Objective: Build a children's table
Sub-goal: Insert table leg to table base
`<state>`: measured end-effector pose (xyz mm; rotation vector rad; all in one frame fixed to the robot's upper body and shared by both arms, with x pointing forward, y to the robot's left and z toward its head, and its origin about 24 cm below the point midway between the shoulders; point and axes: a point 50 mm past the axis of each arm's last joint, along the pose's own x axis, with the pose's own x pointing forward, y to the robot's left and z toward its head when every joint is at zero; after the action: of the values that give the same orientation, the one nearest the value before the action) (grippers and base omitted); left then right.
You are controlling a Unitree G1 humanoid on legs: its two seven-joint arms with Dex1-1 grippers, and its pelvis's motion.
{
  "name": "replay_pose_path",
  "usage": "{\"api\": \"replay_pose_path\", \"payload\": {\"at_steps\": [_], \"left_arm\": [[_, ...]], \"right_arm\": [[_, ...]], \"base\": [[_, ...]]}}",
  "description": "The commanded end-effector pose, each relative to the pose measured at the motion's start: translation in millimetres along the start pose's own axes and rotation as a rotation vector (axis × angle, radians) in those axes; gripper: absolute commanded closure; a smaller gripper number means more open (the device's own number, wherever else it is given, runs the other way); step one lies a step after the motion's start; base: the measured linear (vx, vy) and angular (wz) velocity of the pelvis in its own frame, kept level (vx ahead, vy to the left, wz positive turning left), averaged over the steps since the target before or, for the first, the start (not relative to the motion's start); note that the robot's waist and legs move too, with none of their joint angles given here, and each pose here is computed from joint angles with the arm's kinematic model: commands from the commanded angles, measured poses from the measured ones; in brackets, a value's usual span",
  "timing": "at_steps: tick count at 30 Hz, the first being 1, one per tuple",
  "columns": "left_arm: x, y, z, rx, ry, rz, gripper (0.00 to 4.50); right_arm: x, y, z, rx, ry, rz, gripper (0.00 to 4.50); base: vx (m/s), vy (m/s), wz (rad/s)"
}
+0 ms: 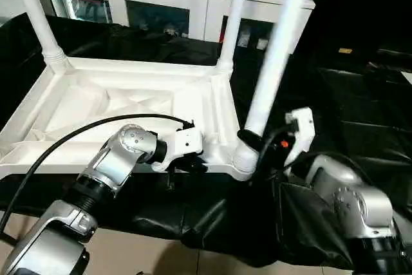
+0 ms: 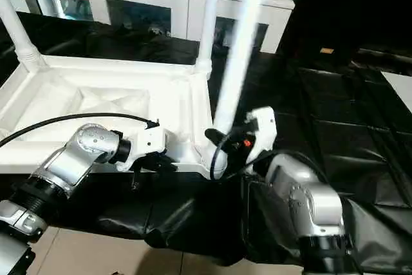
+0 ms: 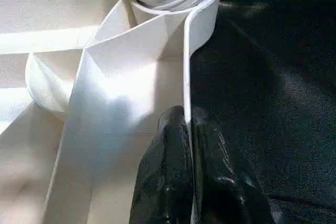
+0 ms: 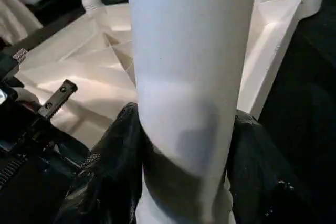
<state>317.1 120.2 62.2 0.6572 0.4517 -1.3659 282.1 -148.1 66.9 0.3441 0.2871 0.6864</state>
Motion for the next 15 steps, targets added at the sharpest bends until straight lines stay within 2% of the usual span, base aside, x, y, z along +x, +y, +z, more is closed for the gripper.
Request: {"api": "replay_pose_path", "payload": {"at_steps": [1,9,11,12,15], "left_arm": [[-4.9,7.6,-1.9,0.000,0.033,0.052,4.50],[-4.3,8.4,-1.2,-0.001,0.031,0.056,4.50],[-4.2,8.5,-1.4,-0.002,0.031,0.057,4.50],[-4.2,8.6,-1.5,-0.002,0.032,0.057,4.50],[-4.1,8.8,-1.6,-0.002,0.032,0.056,4.50]], "right_arm": [[-4.2,-2.0,-15.3,0.046,0.011,-0.013,2.64],[-11.4,-2.8,-23.8,0.040,-0.085,-0.064,2.64],[-12.9,-1.7,-26.0,0.019,-0.097,-0.072,2.64],[-14.2,0.4,-30.5,-0.035,-0.095,-0.074,2.65],[-14.8,2.3,-34.8,-0.071,-0.091,-0.071,2.65]], "base": [[0.000,0.000,0.00],[0.000,0.000,0.00],[0.000,0.000,0.00],[0.000,0.000,0.00],[0.000,0.000,0.00]]}}
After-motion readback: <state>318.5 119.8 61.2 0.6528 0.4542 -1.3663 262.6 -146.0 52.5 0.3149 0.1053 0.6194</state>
